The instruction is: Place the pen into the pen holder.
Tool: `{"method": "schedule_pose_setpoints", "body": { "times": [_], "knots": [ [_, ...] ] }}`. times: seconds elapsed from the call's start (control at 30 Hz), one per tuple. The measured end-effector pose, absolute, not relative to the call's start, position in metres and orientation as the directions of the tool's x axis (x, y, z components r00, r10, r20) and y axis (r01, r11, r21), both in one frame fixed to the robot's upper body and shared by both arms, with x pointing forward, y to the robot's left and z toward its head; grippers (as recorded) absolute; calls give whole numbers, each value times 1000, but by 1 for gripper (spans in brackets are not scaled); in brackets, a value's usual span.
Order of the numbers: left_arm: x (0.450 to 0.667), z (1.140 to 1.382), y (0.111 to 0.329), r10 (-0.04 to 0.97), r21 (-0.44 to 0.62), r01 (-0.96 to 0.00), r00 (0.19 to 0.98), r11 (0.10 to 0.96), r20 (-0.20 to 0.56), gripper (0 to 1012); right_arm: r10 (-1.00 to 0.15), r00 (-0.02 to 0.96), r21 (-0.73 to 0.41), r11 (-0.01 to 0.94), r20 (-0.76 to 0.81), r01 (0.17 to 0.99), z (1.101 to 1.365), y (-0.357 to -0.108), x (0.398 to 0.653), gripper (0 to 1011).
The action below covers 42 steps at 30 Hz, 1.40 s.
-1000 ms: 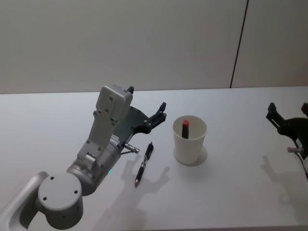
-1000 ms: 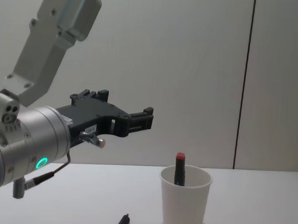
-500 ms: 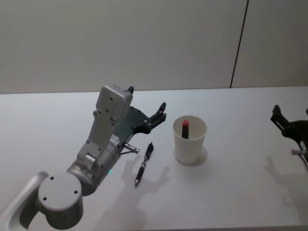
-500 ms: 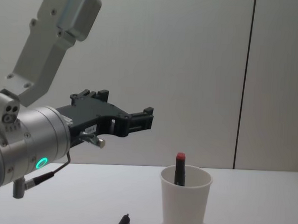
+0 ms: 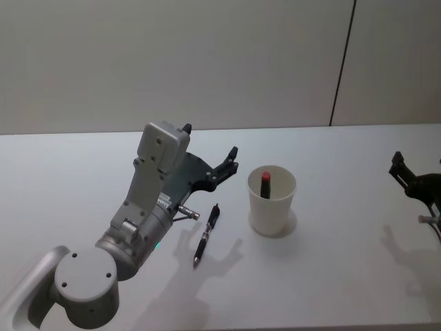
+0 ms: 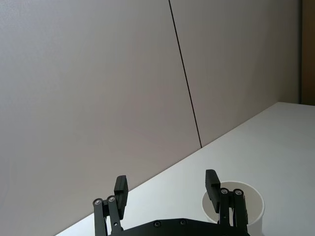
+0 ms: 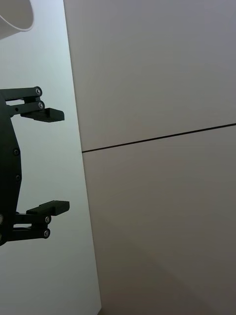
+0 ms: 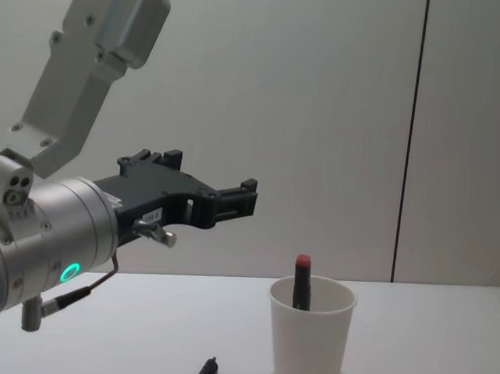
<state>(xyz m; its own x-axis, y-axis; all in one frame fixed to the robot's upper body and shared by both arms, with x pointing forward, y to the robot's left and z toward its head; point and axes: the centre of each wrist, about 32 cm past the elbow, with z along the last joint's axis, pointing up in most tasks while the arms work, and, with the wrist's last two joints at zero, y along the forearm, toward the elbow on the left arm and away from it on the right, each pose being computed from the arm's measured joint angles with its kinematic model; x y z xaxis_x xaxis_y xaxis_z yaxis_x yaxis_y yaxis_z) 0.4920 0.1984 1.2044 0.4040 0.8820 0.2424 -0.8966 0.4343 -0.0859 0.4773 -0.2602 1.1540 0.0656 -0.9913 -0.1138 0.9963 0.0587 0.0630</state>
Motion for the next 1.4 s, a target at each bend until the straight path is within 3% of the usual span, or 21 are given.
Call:
{"method": "schedule_pose_setpoints", "body": {
  "times": [0.67,1.4],
  "knots": [
    [492,1205,198,881,-68,-899,405,432,242,1003,-992,63,62,56,-114,996,1154,-261,477,1002],
    [495,1213,195,894,133,-918,394,373,213,1003,-992,63,62,56,-114,996,1154,-261,477,1002]
  ]
}}
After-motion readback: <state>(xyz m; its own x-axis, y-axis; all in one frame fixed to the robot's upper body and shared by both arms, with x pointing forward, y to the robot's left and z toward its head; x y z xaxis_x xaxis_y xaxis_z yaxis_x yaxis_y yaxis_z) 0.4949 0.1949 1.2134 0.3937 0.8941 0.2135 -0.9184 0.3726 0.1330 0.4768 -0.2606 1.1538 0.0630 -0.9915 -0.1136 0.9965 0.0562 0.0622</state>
